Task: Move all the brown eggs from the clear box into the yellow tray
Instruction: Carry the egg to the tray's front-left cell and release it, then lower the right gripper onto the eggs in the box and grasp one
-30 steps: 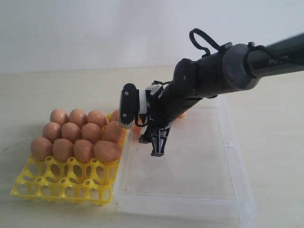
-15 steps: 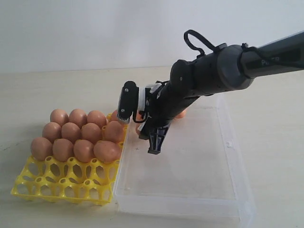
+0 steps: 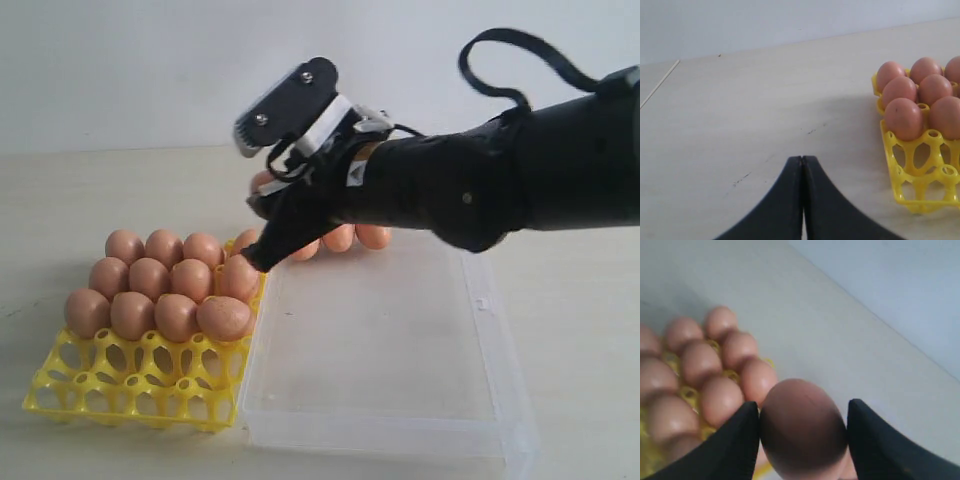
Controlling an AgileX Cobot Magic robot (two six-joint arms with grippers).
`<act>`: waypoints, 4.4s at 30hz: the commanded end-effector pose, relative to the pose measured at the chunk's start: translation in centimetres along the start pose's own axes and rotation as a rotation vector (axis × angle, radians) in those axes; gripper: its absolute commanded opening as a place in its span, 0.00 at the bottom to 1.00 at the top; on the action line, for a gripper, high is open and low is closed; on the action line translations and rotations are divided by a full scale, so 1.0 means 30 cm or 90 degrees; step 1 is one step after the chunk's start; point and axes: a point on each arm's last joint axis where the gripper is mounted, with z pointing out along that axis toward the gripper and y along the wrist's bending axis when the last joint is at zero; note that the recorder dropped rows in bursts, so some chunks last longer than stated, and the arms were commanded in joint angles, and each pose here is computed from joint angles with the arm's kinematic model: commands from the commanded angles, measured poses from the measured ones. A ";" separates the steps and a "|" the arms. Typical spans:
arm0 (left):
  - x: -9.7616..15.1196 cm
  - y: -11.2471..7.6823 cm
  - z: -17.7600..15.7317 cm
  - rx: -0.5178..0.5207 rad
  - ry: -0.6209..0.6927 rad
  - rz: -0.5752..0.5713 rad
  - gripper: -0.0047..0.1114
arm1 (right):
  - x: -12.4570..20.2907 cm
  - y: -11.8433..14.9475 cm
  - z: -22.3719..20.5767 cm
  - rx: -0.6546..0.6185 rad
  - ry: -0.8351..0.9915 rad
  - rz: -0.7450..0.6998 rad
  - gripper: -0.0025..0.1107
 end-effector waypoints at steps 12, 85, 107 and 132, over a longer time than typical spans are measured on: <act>-0.008 0.000 -0.003 0.003 -0.012 -0.004 0.04 | -0.090 0.366 0.200 -0.295 -0.185 0.186 0.02; -0.008 0.000 -0.003 0.003 -0.012 -0.004 0.04 | 0.202 -0.361 0.178 0.199 0.342 0.342 0.44; -0.008 0.000 -0.003 0.003 -0.012 -0.004 0.04 | 0.207 -0.396 0.314 0.182 0.340 0.337 0.44; -0.008 0.000 -0.003 0.003 -0.012 -0.004 0.04 | 0.361 -0.372 0.401 0.163 0.420 0.295 0.59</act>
